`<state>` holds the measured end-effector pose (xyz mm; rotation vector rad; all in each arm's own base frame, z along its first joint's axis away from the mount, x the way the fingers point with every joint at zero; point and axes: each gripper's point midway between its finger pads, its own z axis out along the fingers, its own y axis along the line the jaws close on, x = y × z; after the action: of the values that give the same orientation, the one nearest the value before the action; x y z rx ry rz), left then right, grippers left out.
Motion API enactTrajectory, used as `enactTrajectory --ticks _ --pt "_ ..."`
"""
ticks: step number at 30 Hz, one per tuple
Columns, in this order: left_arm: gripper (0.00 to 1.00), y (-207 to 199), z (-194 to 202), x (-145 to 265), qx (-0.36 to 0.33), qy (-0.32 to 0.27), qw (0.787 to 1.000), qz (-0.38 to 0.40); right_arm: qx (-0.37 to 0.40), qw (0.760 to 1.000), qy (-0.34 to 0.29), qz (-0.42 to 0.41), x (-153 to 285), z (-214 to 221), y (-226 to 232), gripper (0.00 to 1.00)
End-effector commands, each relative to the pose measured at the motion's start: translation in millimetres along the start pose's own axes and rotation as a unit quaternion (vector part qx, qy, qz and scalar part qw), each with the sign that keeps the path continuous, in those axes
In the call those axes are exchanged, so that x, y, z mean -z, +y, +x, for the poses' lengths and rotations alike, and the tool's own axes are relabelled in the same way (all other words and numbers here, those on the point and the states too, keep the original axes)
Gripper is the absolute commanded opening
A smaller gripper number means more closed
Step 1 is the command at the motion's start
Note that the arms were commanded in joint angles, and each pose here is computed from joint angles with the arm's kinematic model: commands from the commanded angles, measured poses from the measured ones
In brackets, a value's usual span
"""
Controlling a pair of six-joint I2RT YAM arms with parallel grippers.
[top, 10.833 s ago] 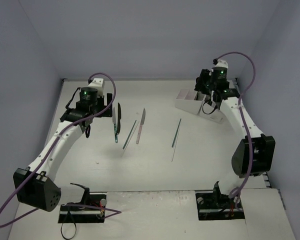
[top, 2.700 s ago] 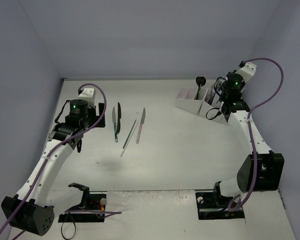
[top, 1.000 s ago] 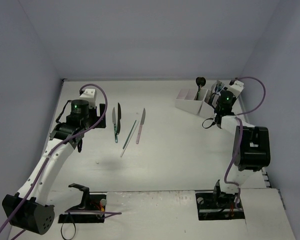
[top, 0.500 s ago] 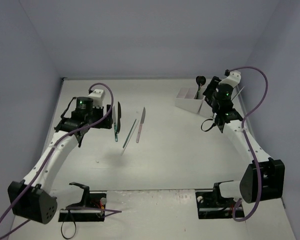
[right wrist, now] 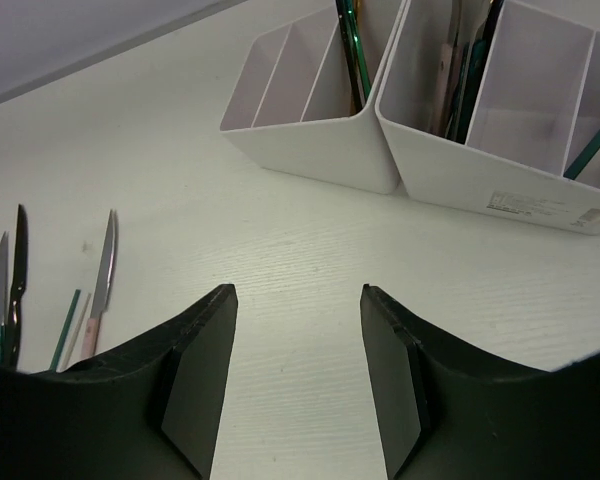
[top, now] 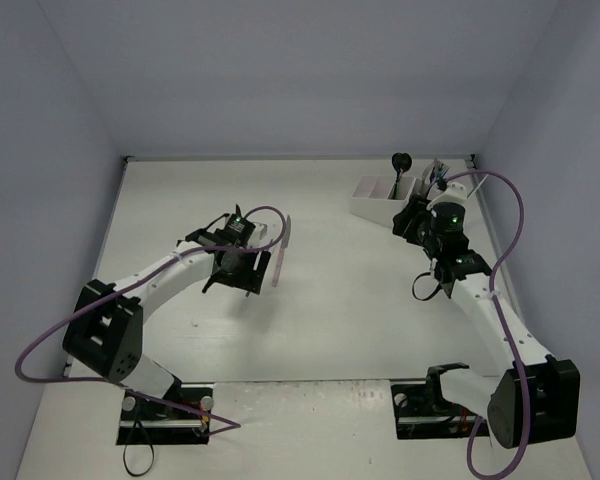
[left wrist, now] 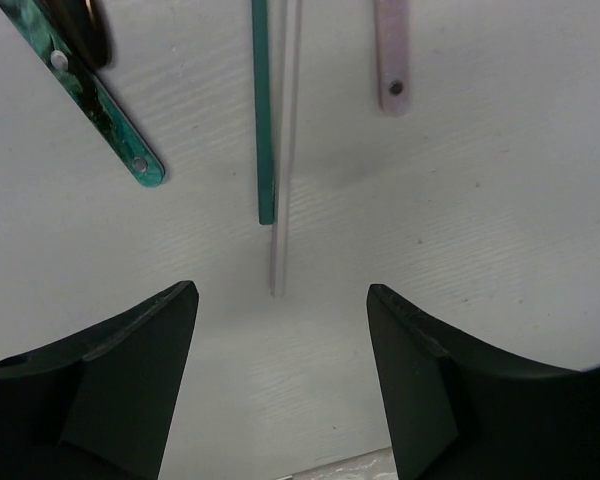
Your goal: Sort the eating utensils into containers
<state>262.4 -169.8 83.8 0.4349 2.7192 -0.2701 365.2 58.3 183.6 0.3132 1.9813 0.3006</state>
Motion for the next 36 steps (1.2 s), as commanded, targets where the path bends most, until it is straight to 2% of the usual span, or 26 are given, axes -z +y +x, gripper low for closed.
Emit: enactTrajectory --ticks 1,18,25,32,36 --pt "0.63 4 12 -15 0.059 0.027 0.998 -0.026 0.000 0.999 -0.029 -0.042 9 -15 18 0.50" --pt "0.46 -4 41 -60 0.062 0.071 0.994 -0.052 -0.003 0.999 -0.010 -0.031 9 6 8 0.52" --pt "0.31 -11 48 -70 0.050 0.082 0.993 -0.071 -0.009 0.999 -0.013 -0.031 11 6 8 0.52" --pt "0.02 -25 52 -70 0.045 0.083 0.993 -0.066 -0.013 0.999 -0.013 -0.028 12 8 6 0.52" --pt "0.00 -30 42 -64 0.038 0.063 0.995 -0.067 -0.016 0.999 -0.008 -0.036 12 10 9 0.53"
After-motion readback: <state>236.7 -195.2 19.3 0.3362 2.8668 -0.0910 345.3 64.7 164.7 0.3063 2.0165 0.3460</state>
